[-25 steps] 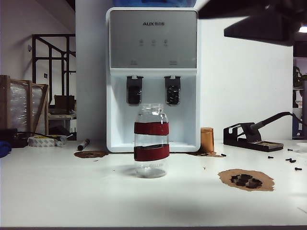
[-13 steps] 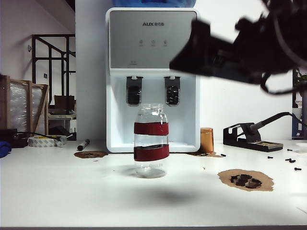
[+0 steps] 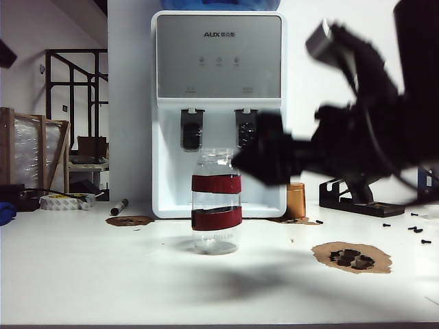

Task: Pick up the water bottle with two loops of red belts, then reach the front water dispenser and gently press the gray-black baffle horizontally to get a little water.

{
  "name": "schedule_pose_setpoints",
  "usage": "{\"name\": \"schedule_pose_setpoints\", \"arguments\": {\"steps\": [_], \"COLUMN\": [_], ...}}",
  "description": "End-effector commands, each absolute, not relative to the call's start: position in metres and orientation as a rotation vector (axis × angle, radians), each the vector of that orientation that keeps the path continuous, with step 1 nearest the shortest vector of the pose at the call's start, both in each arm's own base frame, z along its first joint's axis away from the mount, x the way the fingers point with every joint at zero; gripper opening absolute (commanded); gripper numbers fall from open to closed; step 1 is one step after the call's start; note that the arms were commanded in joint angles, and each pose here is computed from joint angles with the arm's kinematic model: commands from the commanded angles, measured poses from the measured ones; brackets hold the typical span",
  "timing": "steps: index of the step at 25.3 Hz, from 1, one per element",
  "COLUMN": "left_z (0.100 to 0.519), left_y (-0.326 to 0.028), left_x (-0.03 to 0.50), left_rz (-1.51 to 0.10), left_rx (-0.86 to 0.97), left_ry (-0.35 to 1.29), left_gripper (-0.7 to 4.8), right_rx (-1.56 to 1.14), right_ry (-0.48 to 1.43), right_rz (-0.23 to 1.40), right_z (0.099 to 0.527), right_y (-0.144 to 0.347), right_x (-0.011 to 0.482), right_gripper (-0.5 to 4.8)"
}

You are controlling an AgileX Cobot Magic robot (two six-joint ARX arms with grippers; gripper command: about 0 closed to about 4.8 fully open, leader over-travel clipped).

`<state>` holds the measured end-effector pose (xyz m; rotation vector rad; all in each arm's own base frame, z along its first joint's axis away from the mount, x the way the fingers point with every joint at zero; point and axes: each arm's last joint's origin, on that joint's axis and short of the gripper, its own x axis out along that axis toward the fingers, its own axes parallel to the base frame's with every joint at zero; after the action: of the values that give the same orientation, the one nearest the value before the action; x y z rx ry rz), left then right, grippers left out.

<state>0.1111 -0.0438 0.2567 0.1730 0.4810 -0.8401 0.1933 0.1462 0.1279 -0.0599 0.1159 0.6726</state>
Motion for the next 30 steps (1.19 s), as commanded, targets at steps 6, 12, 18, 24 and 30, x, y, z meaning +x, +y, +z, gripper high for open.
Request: {"name": "schedule_pose_setpoints", "arguments": {"steps": [6,12,18,24,30], "left_z": [0.255,0.252,0.253,0.257,0.258], "left_y": [-0.043,-0.043,-0.046,-0.053,-0.059], "left_x": [0.109,0.106,0.103,0.100,0.097], "left_rz": [-0.839,-0.874,-0.934,-0.994,-1.011], "left_rx": [0.170,0.151,0.146,0.214,0.258], "left_ry": [0.523,0.566,0.563,0.530,0.521], "left_gripper": [-0.01,-0.01,0.00,0.01,0.01], "right_rx": [-0.020,-0.070,-0.070,-0.054,-0.051], "right_ry": [0.140,0.163,0.150,0.115,0.113], "right_rz": [0.780,0.795,0.697,0.686,0.703], "right_z": [0.106,0.094,0.094,0.100,0.098], "right_y": [0.156,0.161,0.165,0.170,0.178], "right_x": [0.196,0.202,0.212,0.221,0.232], "right_gripper": [4.79,4.79,4.79,4.79,4.79]}}
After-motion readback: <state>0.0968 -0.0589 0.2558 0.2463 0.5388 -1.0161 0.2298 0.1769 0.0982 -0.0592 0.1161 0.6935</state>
